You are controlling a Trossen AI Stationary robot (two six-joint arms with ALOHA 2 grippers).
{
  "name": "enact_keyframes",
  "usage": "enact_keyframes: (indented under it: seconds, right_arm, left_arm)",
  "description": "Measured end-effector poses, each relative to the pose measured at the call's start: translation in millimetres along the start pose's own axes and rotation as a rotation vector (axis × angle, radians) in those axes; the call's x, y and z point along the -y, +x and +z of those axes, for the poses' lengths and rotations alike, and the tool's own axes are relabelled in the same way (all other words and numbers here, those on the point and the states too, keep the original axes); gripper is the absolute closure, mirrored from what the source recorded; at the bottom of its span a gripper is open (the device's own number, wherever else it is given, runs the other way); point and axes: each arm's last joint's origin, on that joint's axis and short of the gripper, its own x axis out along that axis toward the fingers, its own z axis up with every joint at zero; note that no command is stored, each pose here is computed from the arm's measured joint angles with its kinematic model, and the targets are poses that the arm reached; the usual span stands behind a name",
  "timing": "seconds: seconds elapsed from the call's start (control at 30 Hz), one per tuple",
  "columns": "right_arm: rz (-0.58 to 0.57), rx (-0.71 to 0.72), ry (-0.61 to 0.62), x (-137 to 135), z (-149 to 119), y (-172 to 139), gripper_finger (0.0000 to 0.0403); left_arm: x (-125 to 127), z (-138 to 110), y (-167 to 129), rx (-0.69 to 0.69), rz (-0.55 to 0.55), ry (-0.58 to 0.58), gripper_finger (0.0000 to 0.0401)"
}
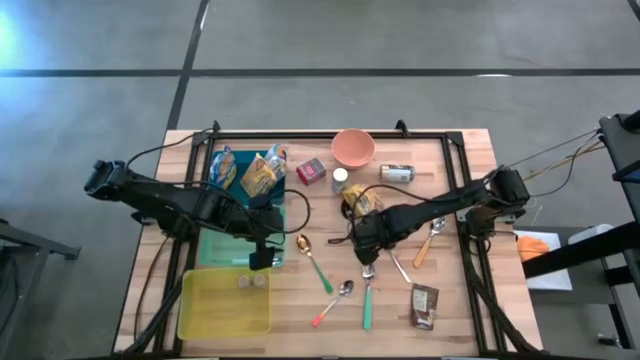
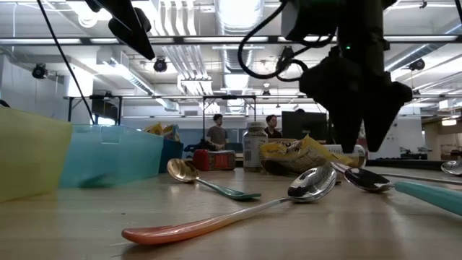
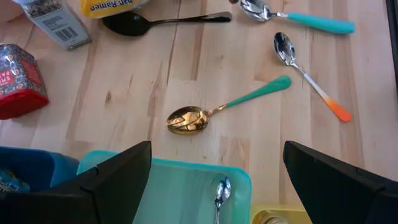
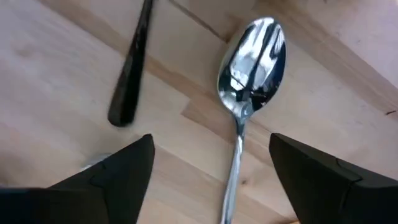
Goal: Pick & Place Food Item
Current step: Put the silver spoon into the light blue bin
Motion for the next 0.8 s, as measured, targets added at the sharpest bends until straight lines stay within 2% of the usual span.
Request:
enact_keyframes:
  seconds: [0.27, 0.63, 0.8]
  right_arm:
    - [-0.036, -0.01, -0.046, 11, -5, 18, 0.0173]
    - [0.002, -0.02, -0.034, 19, -11, 39, 0.023]
    - [-0.001, -0.017, -0.035, 21, -11, 40, 0.0287]
  left_arm:
    - [0, 0, 0, -0.003, -0.005, 0.018, 0.003]
    - [0, 0, 0, -0.009, -0.023, 0.016, 0.003]
    - [0, 0, 0, -0.009, -0.023, 0.016, 0.003]
